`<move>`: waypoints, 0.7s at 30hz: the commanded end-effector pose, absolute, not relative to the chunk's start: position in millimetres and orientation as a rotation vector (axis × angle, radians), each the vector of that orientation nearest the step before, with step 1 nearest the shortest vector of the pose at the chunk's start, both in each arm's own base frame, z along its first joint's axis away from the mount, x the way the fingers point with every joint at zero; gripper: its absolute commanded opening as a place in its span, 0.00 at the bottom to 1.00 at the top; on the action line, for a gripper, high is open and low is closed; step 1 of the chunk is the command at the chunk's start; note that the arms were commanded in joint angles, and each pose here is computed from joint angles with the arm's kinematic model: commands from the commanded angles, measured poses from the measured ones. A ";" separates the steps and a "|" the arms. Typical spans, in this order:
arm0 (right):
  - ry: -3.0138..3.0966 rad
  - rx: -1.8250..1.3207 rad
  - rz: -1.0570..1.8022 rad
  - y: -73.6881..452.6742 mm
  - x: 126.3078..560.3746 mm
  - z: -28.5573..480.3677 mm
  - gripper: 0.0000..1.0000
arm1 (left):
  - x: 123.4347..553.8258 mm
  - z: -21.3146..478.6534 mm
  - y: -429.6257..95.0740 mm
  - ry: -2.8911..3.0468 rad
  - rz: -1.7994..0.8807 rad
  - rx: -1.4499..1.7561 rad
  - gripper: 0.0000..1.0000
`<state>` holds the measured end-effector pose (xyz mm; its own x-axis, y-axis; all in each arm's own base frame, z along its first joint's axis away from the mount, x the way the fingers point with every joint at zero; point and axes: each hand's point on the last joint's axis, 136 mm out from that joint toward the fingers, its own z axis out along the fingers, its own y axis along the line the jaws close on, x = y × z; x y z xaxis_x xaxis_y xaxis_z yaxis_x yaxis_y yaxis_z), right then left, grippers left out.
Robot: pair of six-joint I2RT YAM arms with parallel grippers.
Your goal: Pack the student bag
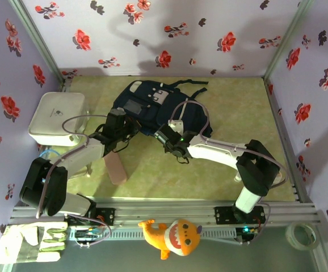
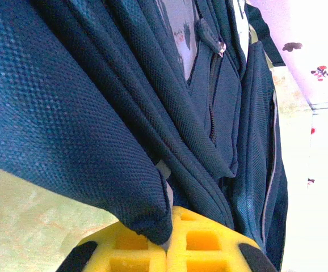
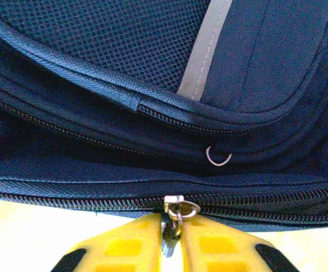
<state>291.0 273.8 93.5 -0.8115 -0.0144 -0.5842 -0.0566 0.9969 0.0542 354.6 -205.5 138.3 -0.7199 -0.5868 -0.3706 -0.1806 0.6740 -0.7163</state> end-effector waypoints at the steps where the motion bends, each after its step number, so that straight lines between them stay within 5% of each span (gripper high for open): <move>1: 2.501 -0.038 0.077 273.3 296.9 98.8 0.11 | 365.8 166.8 -208.1 2.212 -0.928 -0.536 0.00; 15: 2.490 0.229 -0.054 190.9 285.6 80.5 0.05 | 367.0 142.1 -179.2 2.239 -0.849 -0.610 0.00; 21: 2.515 0.143 0.041 209.8 291.1 79.9 0.07 | 366.5 131.3 -172.7 2.262 -0.837 -0.632 0.00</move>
<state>287.6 210.1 78.1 -0.8082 0.1259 -0.5752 0.1090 0.9920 0.0639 354.8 -184.5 122.3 -0.7198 -0.6002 -0.3488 -0.2271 0.6784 -0.6987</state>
